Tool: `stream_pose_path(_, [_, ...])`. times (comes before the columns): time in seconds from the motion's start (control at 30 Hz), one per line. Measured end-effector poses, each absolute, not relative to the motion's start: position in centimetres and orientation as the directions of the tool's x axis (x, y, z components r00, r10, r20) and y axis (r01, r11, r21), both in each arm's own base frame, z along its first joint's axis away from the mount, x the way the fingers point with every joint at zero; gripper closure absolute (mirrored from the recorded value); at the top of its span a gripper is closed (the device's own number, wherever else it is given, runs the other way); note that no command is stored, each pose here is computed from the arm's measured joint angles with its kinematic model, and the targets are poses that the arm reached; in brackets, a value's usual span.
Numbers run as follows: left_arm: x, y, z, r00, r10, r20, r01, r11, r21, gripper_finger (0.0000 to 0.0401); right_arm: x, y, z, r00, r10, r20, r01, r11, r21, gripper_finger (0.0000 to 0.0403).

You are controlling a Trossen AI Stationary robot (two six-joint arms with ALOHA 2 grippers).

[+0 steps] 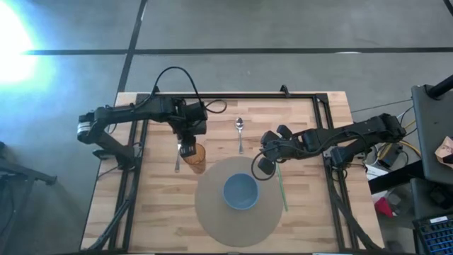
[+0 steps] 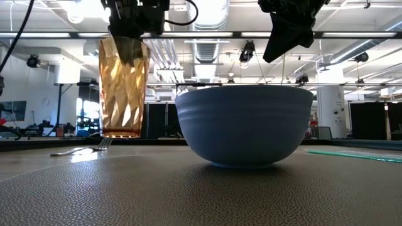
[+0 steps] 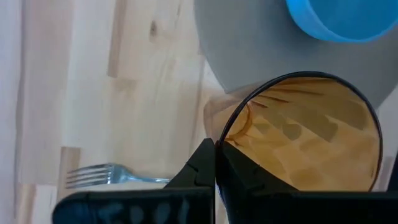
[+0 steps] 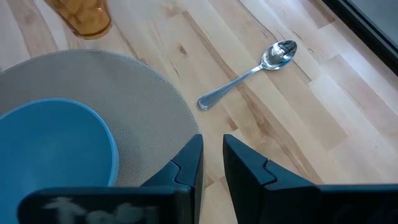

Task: Pick & Place Utensil
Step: Put the gray cup to the top left of the table mat

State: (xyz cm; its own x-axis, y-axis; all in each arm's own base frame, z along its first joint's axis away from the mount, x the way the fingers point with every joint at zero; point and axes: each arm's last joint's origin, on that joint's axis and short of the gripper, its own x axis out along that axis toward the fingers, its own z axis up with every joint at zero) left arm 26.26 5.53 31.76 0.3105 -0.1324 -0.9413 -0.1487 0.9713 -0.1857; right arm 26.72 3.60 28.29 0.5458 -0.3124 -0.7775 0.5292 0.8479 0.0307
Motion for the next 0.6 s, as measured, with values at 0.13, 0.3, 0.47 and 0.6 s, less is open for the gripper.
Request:
stream_pose_path(0.13, [26.2, 5.8, 31.7, 0.317, -0.127, -0.94, -0.152, 0.971, -0.182, 0.0397, 26.7, 3.6, 28.3, 0.546, -0.312, -0.777, 0.531, 0.847, 0.032, 0.0346])
stream_pose_path(0.3, [26.4, 6.1, 31.8, 0.333, -0.073, -0.94, -0.162, 0.978, -0.133, 0.0394, 26.7, 3.6, 28.3, 0.546, -0.312, -0.777, 0.531, 0.847, 0.033, 0.0346])
stream_pose_path(0.47, [26.5, 6.2, 31.1, 0.311, -0.041, -0.95, -0.176, 0.979, -0.1, 0.0398, 26.7, 3.6, 28.3, 0.546, -0.312, -0.777, 0.531, 0.847, 0.033, 0.0346])
stream_pose_path(0.6, [26.5, 6.2, 30.1, 0.295, -0.046, -0.954, -0.176, 0.979, -0.102, 0.0396, 26.7, 3.6, 28.3, 0.546, -0.312, -0.777, 0.531, 0.847, 0.033, 0.0346])
